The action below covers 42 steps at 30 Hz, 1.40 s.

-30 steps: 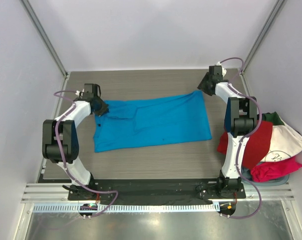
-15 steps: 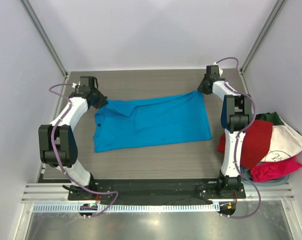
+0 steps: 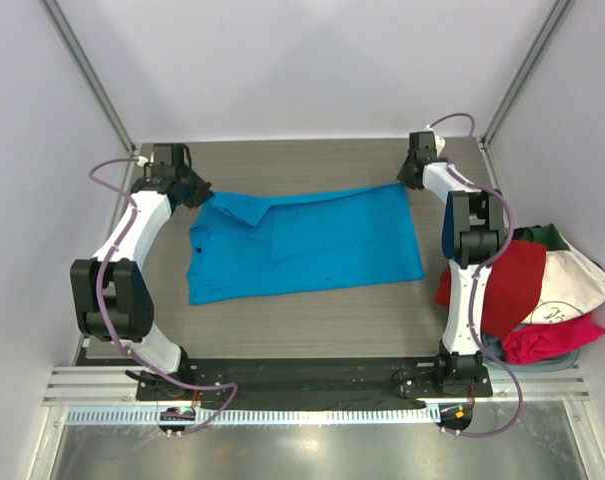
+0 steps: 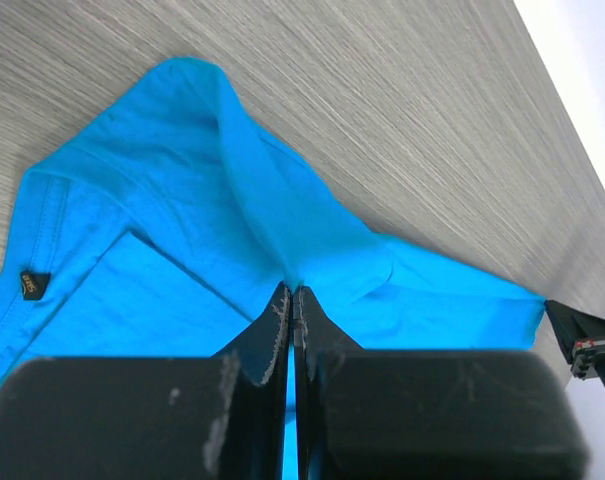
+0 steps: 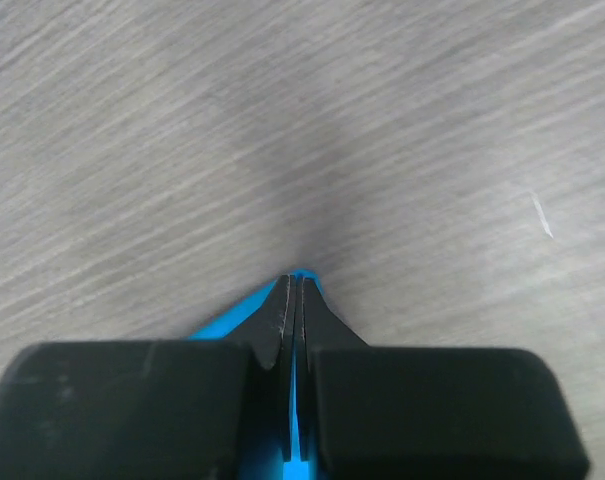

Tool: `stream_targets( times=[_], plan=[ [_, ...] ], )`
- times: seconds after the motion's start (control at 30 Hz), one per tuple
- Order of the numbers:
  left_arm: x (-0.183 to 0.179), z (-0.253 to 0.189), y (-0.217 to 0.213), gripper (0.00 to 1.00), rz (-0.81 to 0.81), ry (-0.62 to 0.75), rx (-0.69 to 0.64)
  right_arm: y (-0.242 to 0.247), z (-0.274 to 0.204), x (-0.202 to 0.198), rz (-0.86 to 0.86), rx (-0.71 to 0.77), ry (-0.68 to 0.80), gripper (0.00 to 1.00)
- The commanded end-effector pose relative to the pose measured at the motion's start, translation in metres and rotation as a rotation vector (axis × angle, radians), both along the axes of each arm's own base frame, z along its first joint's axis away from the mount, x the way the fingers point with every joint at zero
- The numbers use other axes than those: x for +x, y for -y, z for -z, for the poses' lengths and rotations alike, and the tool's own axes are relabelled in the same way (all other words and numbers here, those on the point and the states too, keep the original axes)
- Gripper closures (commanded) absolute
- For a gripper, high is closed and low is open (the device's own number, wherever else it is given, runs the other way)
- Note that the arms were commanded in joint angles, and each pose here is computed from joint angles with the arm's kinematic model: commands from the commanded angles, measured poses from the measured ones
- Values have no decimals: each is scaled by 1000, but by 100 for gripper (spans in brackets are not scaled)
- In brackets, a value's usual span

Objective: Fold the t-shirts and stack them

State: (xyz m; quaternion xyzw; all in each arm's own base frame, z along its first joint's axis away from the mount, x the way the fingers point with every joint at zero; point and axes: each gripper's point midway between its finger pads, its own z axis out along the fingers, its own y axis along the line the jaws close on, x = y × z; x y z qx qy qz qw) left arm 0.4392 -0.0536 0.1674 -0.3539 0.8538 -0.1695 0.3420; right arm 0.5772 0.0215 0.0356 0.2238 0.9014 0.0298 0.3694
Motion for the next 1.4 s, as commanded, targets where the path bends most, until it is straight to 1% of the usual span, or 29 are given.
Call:
stream_targets(
  times=[0.0,0.1,0.13,0.17,0.27,0.5,0.8,1.17,1.37],
  plan=[
    [-3,-36,-4,100,-9,81,4,3,-64,1,19,-86,120,99],
    [-6,-32,-4,100,-12,73,0,3,-71,-7,22,-90,146,99],
    [-7,-32,-4,100,-14,73,-2,2,-67,-11,19,-84,149,99],
    [-8,-31,-4,100,-13,70,-1,1,-74,-13,20,-73,171,99],
    [-14,-27,-5,100,-16,62,-1,-6,-73,-18,4,-40,192,99],
    [-33,-28,-5,100,-15,68,-3,-11,-76,-34,5,9,200,99],
    [-57,-35,-12,100,-31,85,25,-1,-78,-54,41,0,196,99],
    [-81,-15,-15,100,-22,41,46,4,-89,-74,45,-10,236,99],
    [-87,-16,-12,100,-13,48,33,12,-99,-92,73,-33,251,99]
  ],
)
